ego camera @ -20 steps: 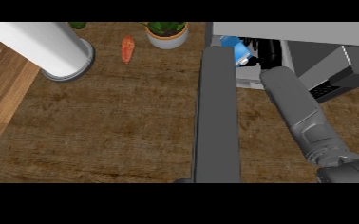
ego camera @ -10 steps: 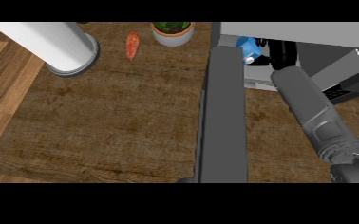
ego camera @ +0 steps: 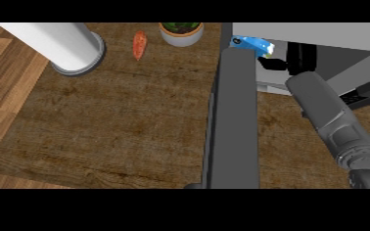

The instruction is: Pick up the milk, place it into the microwave and close the microwave

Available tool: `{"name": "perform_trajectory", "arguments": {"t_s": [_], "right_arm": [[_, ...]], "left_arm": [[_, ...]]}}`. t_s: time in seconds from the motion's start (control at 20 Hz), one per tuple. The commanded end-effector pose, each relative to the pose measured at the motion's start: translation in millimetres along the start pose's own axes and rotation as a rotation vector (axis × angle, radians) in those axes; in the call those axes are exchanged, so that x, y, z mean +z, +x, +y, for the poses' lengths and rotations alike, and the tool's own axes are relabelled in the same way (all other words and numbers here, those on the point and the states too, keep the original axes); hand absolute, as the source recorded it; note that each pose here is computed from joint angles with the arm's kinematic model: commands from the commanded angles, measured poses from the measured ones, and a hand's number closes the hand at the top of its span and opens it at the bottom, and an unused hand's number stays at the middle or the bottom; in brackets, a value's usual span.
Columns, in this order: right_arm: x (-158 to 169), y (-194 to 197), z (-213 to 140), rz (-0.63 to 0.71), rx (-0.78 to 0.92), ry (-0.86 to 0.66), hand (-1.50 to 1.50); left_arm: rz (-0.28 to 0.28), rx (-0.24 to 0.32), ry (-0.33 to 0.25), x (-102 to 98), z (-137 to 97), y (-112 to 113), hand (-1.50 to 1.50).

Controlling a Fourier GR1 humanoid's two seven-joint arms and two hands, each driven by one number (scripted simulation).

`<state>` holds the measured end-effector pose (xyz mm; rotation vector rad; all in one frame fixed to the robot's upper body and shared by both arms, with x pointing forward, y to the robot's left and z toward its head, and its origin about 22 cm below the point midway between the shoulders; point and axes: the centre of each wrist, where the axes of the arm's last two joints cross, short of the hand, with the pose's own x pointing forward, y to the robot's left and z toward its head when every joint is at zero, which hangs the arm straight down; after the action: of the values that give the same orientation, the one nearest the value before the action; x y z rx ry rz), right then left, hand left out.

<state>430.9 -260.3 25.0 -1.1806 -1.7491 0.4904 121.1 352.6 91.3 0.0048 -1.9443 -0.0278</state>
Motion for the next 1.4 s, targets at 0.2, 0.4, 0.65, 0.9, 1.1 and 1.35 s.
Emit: {"name": "perform_trajectory", "arguments": {"t_s": [0.2, 0.4, 0.65, 0.9, 1.1, 1.35], "right_arm": [[-13, 21, 2, -0.09, -0.087, 0.057, -1.5], [-10, 28, 8, -0.105, -0.175, 0.103, -1.5], [-15, 26, 3, -0.101, -0.335, 0.147, -1.5], [-4, 16, 6, -0.081, -0.512, 0.164, -1.5], [23, 10, 23, -0.037, -0.638, 0.174, -1.5], [54, -1, 37, 0.007, -0.768, 0.236, -1.5]], "left_arm": [[0.023, -0.009, -0.085, -8, -5, -2, -1.5], [0.02, -0.004, -0.142, -17, -10, -6, -1.5], [0.014, 0.074, -0.201, -17, -20, -17, -1.5], [0.022, 0.084, -0.26, -20, -25, -23, -1.5], [0.022, 0.102, -0.261, -23, -34, -28, -1.5], [0.04, 0.11, -0.293, -33, -57, -32, 1.5]]}}
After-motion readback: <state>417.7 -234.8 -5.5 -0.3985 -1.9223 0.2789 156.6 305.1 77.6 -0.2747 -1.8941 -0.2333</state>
